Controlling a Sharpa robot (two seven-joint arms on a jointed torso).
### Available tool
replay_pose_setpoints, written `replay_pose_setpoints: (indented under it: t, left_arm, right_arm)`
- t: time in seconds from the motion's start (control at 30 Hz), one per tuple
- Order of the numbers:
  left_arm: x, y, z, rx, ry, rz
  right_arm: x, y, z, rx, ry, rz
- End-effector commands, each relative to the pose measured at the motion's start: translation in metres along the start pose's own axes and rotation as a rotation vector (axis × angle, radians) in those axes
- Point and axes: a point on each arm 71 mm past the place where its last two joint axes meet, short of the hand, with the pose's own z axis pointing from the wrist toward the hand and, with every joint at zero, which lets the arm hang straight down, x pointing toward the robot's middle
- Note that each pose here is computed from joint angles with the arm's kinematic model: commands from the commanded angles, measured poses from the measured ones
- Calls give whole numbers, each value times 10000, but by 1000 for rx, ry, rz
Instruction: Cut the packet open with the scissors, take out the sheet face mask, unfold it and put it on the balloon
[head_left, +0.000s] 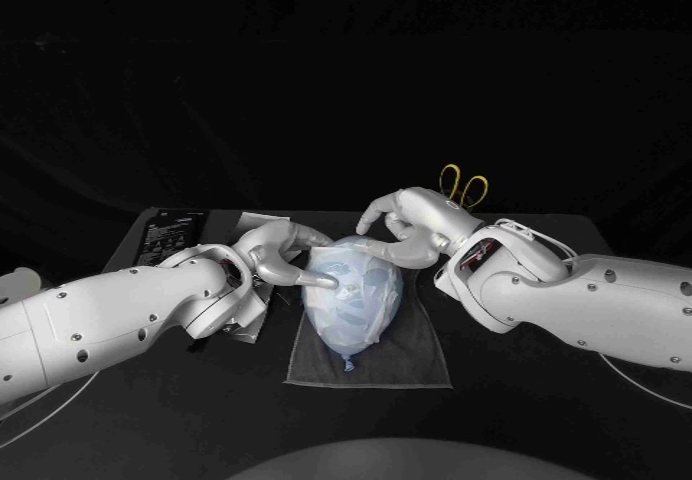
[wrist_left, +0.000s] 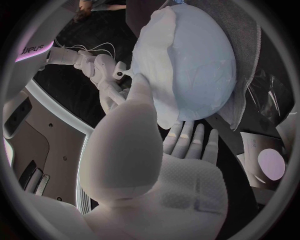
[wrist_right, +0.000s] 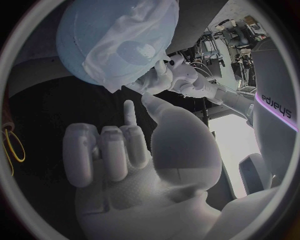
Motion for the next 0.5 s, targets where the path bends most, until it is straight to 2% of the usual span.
replay_pose_setpoints:
  t: [0.03,0.27,0.5]
  left_arm:
    - [35,13,-5,-7,19,-3]
    - [36,11,-5,-7,20,-4]
    - [40,7,-5,-6,21,-5]
  right_arm:
    - [37,38,-10,-9,53,-38]
    - [59,41,10,17,53,-77]
    - [70,46,56,23,19,-108]
